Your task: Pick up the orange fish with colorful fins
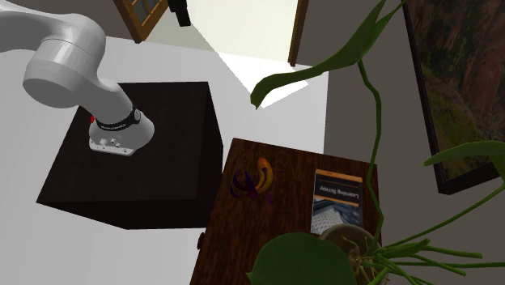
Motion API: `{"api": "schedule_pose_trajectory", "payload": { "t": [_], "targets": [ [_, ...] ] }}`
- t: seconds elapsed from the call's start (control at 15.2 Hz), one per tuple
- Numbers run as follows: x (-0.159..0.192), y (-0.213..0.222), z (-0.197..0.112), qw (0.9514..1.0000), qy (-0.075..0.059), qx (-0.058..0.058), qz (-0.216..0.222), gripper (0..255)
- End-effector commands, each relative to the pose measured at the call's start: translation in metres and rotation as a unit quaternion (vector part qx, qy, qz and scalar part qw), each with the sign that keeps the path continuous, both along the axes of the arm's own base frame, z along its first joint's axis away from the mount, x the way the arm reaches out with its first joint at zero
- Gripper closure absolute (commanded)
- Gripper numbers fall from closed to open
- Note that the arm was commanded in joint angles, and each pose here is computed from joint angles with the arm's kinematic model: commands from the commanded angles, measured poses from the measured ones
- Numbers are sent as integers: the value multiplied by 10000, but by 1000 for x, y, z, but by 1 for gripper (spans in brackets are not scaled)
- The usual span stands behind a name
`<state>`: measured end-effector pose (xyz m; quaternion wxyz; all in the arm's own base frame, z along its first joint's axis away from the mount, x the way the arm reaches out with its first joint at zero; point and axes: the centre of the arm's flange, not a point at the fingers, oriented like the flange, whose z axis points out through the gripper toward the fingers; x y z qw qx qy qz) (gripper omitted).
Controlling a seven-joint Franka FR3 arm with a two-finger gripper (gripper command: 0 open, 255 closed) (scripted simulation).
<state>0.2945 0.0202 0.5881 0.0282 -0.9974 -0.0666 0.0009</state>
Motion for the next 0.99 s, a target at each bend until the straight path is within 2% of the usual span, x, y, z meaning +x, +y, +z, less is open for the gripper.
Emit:
{"api": "schedule_pose_trajectory", "payload": {
  "t": [0.0,0.92],
  "targets": [
    [0,0,0,10000,0,0,0,0],
    [45,-70,-161,9964,14,-306,796,0]
  ]
}}
